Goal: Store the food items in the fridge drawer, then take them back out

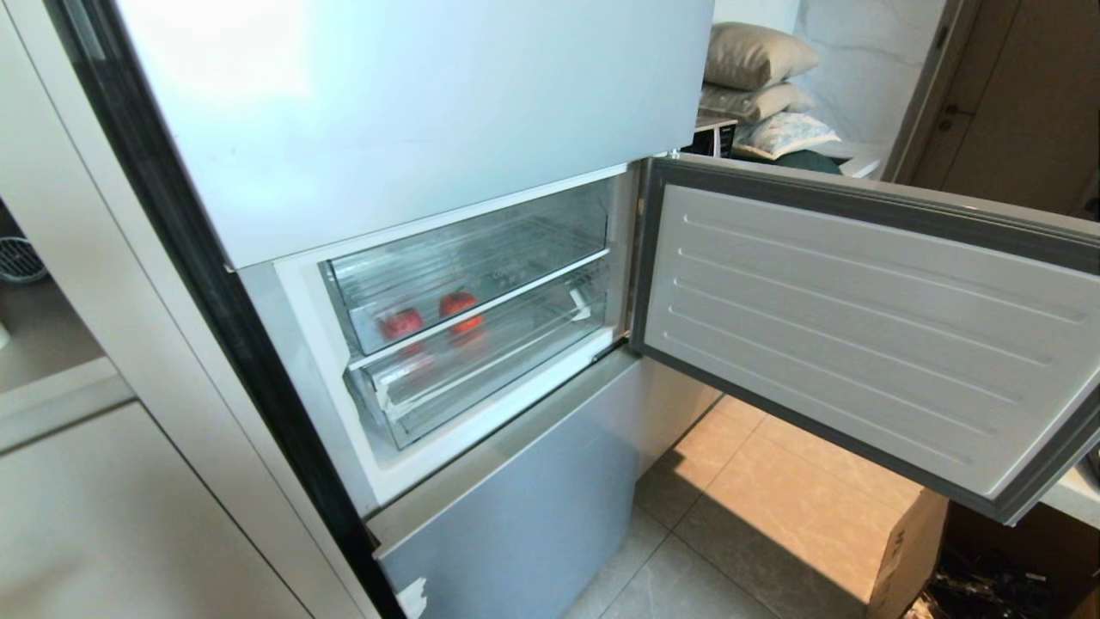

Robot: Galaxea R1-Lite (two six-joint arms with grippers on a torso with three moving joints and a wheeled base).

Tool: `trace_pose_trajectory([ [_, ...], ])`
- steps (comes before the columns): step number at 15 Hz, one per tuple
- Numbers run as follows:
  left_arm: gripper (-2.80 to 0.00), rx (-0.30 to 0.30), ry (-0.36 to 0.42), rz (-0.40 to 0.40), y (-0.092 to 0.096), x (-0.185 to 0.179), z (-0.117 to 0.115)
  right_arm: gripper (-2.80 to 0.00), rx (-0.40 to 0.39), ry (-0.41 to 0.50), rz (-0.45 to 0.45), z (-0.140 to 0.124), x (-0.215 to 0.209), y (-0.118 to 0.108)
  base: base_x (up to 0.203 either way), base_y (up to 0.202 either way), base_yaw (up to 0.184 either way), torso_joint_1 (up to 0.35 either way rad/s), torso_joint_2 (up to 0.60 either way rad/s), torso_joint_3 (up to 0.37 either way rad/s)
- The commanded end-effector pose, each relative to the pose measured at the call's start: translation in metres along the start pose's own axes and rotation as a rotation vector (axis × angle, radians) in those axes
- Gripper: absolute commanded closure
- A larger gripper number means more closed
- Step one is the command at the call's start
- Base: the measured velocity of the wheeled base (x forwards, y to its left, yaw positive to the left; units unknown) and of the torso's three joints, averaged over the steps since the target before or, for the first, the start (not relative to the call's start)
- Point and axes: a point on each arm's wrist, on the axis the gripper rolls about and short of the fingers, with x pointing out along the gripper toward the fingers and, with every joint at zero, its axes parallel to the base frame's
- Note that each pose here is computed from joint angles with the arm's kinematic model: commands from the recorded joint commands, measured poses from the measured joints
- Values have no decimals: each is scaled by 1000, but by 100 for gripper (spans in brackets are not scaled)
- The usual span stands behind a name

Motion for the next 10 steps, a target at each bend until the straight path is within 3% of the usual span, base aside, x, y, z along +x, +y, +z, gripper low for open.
trace_pose_trajectory([
  [1, 0, 0, 1, 0, 0, 0, 0, 0, 65, 28, -151, 11, 43, -20, 0, 0, 0, 0, 0, 0],
  [5, 0, 0, 1, 0, 0, 0, 0, 0, 181, 116, -184, 32, 104, -60, 0, 0, 0, 0, 0, 0],
  [10, 0, 0, 1, 0, 0, 0, 0, 0, 236, 111, -172, 49, 158, -89, 0, 0, 0, 0, 0, 0],
])
